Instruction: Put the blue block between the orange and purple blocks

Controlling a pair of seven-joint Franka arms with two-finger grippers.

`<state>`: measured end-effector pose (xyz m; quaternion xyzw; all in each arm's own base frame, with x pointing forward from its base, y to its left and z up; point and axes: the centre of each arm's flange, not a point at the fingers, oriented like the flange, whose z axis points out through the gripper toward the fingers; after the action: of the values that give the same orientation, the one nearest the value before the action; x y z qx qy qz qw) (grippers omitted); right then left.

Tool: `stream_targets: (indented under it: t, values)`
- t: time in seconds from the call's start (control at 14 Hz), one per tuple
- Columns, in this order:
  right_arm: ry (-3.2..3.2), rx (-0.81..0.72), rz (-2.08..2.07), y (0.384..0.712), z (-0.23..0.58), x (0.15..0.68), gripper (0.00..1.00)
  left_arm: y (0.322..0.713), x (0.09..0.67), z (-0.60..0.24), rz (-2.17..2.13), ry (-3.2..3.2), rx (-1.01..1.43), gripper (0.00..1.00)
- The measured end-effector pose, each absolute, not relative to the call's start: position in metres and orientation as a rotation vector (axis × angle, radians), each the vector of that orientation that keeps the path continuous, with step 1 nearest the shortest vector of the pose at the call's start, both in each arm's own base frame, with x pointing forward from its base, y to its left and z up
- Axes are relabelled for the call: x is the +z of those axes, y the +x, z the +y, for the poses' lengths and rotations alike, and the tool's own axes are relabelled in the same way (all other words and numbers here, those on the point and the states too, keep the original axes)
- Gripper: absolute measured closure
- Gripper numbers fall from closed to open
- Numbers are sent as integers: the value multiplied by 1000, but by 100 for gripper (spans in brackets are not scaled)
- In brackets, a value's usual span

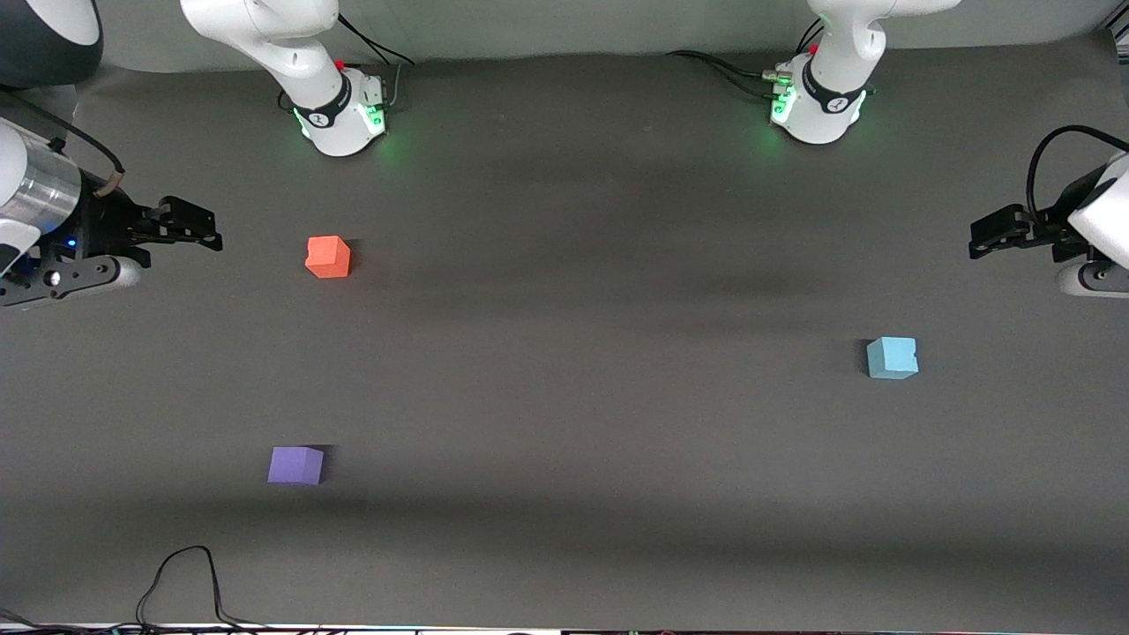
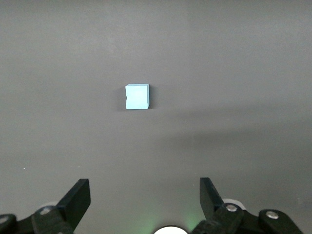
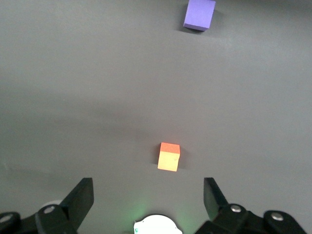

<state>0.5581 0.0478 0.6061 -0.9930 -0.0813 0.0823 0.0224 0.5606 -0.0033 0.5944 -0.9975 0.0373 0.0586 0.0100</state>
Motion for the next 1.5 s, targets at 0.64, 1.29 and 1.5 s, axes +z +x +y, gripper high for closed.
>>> stream_targets:
  t: [0.64,1.29,1.5]
  values:
    - [-3085,206,-186,559,24,627,0,558,591,14,138,-3114,224,0]
    - [-3084,217,-180,557,22,628,0,542,579,69,192,-3128,238,0]
    - [-3084,221,-180,558,22,627,0,545,530,58,230,-3123,209,0]
